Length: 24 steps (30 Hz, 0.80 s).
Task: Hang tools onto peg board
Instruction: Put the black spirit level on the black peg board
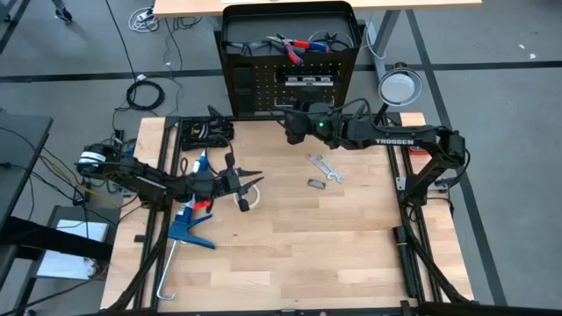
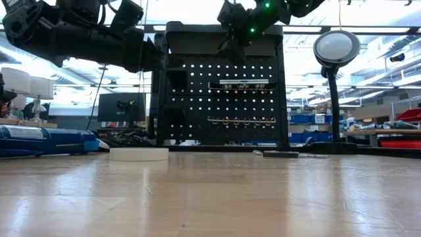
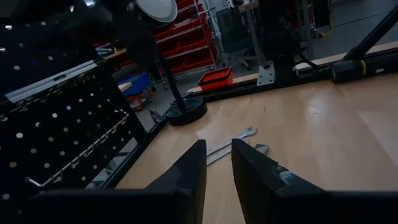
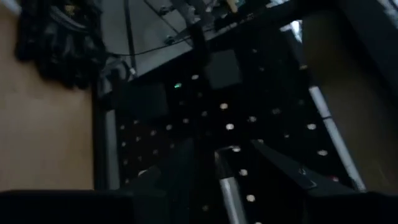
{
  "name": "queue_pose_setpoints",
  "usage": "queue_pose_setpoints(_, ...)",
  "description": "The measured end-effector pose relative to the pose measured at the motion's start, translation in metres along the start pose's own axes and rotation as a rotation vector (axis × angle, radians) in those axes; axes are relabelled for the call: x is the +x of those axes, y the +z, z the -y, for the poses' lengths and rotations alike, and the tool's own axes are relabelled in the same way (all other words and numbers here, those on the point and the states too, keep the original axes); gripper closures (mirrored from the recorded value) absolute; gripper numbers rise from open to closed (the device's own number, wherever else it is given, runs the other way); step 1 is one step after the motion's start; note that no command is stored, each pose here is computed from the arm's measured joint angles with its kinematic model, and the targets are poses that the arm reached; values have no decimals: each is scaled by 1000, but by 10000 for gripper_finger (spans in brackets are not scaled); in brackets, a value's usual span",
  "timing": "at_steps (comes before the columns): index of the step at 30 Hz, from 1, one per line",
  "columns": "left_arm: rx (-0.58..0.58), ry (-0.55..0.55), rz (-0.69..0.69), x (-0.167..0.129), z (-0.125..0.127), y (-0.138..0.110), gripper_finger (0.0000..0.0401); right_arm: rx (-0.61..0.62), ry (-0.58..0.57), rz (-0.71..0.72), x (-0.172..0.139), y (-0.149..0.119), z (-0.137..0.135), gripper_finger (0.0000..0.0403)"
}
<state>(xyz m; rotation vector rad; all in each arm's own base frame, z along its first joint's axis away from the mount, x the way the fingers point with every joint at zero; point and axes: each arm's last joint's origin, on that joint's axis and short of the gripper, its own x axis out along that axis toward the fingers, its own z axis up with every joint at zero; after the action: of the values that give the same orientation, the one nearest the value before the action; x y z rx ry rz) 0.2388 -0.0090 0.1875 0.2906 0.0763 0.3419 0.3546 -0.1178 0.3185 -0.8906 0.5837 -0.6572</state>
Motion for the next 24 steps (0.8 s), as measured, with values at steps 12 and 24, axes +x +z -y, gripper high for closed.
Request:
queue_pose_setpoints(12,-11,22,14,2,-4,1,323,-82,47,-71,40,3,-1,241)
queue_pose_setpoints(24,-12,15,-11,2,-3,-2,323,-94,92,-165,66,-37,11,241)
